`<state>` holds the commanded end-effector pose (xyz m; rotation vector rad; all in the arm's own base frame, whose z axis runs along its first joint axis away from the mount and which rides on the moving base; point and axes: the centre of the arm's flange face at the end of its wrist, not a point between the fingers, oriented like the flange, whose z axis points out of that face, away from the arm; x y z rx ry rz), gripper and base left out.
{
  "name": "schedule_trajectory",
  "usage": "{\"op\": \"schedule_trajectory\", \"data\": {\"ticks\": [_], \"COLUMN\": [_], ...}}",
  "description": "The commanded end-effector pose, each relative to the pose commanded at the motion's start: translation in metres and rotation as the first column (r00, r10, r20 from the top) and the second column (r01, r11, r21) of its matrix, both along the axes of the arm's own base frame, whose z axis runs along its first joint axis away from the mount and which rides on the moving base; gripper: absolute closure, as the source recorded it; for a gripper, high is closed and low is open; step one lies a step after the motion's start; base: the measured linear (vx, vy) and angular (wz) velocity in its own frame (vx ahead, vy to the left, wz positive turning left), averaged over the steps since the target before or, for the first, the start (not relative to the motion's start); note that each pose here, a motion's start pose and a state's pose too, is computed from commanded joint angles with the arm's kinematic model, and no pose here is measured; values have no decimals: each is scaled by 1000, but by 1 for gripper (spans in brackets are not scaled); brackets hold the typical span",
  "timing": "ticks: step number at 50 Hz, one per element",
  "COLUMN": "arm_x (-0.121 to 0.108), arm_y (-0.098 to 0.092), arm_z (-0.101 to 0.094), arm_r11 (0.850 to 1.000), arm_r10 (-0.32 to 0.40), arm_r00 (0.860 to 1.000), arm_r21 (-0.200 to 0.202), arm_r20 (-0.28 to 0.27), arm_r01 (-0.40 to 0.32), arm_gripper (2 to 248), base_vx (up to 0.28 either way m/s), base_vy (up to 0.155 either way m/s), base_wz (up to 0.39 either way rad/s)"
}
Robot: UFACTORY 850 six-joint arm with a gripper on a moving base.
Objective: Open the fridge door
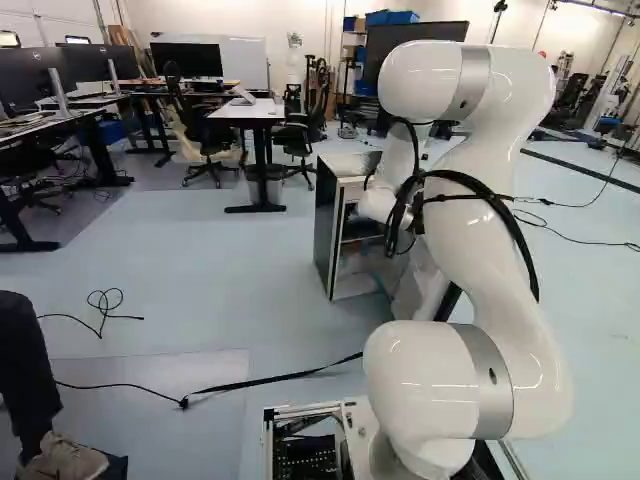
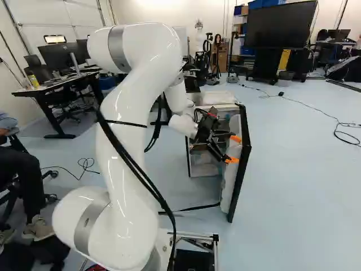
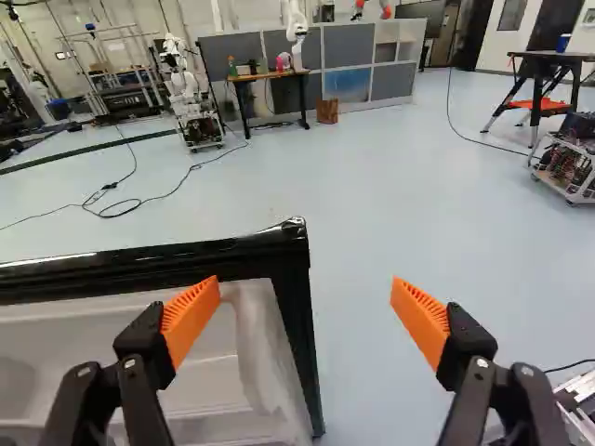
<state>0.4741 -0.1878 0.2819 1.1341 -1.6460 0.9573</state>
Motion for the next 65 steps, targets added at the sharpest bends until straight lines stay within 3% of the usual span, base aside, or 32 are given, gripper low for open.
{"op": "schedule_trajectory", "data": {"ticks": [26, 34, 43, 65], "arm_x": [19, 21, 15, -14], "arm_y": [-61, -68, -60, -11], "arm_z": [2, 2, 2, 0], "arm_r11": [995, 993, 995, 1000], "arm_r10": [-102, -113, -102, -20], "arm_r00": [993, 991, 993, 1000], "arm_r21": [-13, -14, -12, 0], "arm_r20": [62, 68, 56, -14], "arm_r01": [103, 115, 103, 20], "arm_gripper": [3, 3, 3, 3], "base_vx": [0, 0, 0, 0], "base_vy": [0, 0, 0, 0], "base_wz": [0, 0, 0, 0]}}
